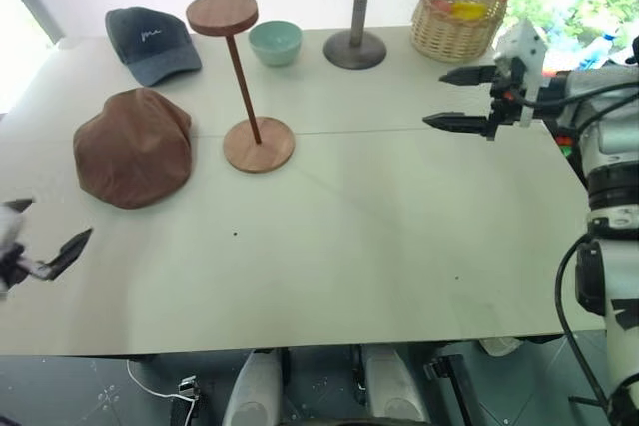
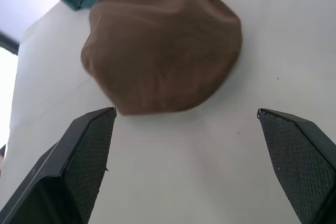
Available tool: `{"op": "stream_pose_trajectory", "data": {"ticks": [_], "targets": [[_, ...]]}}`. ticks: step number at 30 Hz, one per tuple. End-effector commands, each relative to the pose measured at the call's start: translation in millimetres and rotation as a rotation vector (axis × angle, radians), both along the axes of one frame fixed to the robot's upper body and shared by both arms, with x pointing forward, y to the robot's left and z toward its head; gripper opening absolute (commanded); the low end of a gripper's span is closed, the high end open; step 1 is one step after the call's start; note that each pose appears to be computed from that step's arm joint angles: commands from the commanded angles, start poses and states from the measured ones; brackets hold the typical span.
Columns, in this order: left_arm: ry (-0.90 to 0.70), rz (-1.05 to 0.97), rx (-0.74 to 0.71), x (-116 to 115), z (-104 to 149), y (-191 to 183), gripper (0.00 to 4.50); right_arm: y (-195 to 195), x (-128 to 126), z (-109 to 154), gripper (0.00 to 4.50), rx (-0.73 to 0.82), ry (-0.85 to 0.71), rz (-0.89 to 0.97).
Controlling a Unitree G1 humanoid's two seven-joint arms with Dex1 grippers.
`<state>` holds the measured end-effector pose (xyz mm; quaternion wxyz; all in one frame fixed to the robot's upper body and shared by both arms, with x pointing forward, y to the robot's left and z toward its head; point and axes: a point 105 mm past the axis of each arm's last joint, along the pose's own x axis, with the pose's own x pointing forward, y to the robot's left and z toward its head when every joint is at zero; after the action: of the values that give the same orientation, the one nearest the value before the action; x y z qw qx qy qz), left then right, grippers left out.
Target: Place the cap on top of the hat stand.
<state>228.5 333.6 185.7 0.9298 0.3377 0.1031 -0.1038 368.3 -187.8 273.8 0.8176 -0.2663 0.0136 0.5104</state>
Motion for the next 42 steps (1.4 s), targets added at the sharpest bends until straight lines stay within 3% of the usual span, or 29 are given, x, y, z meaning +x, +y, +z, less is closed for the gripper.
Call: {"op": "stream_pose_trajectory", "data": {"ticks": [1, 3, 13, 18, 31, 40, 42], "targets": [[0.011, -0.088, 0.258, 18, -6, -14, 4.5, 26, -40, 22, 4.45, -0.025, -0.065, 0.179], [0.021, -0.125, 0.383, 27, -14, -17, 4.5, 35, -54, 24, 4.45, -0.026, -0.063, 0.215], [-0.036, -0.121, 0.543, 76, -40, -22, 4.5, 55, -106, 20, 4.45, -0.025, 0.002, 0.304], [-0.024, -0.164, 0.563, 94, -61, -32, 4.5, 55, -107, 23, 4.45, 0.003, -0.004, 0.243], [-0.175, 0.123, 0.709, 147, -55, -7, 4.5, 52, -113, 24, 4.45, 0.035, -0.014, 0.166], [-0.191, 0.158, 0.722, 163, -53, -3, 4.5, 52, -112, 26, 4.45, 0.044, -0.027, 0.157], [-0.19, 0.149, 0.715, 164, -54, -3, 3.95, 52, -112, 27, 4.5, 0.047, -0.03, 0.155]]}}
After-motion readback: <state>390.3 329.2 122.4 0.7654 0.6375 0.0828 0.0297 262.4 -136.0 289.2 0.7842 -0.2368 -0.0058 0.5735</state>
